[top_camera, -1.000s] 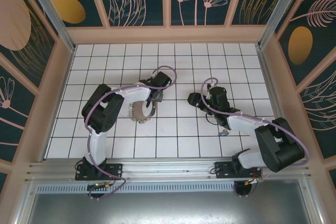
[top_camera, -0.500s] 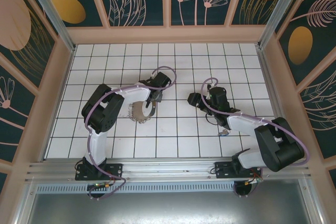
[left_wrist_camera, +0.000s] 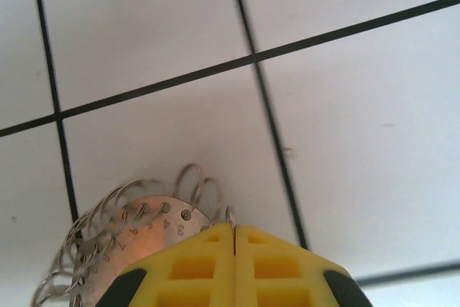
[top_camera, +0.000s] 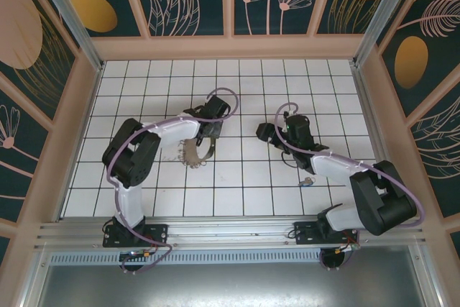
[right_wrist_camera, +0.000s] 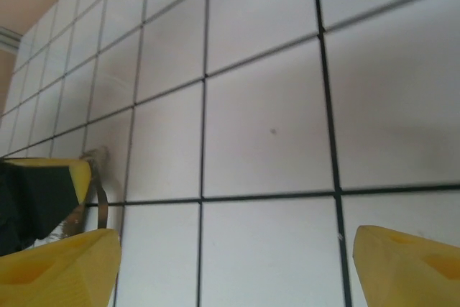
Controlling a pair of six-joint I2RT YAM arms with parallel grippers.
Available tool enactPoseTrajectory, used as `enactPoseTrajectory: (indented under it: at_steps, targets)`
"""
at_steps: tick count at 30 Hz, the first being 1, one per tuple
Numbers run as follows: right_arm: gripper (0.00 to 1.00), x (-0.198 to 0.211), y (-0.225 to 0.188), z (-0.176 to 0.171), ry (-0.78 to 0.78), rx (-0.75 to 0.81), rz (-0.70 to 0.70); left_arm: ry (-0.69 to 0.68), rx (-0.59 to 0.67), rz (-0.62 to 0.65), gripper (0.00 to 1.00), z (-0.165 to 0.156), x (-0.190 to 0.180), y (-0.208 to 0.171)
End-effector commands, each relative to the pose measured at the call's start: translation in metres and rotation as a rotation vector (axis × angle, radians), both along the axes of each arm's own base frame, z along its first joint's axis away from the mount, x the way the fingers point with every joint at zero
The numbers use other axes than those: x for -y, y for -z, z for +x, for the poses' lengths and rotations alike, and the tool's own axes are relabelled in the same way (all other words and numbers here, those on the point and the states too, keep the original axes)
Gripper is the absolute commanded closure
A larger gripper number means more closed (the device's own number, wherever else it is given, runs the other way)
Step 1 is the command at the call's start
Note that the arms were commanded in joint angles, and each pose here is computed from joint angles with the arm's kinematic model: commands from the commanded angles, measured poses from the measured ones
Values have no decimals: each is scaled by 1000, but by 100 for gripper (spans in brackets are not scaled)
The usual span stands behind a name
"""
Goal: Put the keys on the keyring
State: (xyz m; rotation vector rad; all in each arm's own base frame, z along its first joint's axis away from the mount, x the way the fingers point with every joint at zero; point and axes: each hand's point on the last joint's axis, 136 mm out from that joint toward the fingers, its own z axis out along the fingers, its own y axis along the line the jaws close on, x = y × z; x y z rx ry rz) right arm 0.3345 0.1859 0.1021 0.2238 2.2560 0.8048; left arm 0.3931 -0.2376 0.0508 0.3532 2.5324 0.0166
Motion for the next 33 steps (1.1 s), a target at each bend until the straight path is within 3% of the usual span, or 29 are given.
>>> enactPoseTrajectory:
  at_steps: [1,7,15,26,33]
  targets:
    - [17,-6,-41,17,-42,107,20,160,101,-182,100,4,36,-59]
    - [20,-9,-85,34,-91,191,151,364,190,-344,100,-2,71,-118]
    - [21,-19,-128,39,-225,276,351,610,306,-652,100,-15,94,-198]
    - [25,-30,-159,28,-346,333,474,803,336,-883,100,-30,105,-239]
    - [33,-36,-178,18,-422,384,506,870,332,-972,100,-41,111,-251]
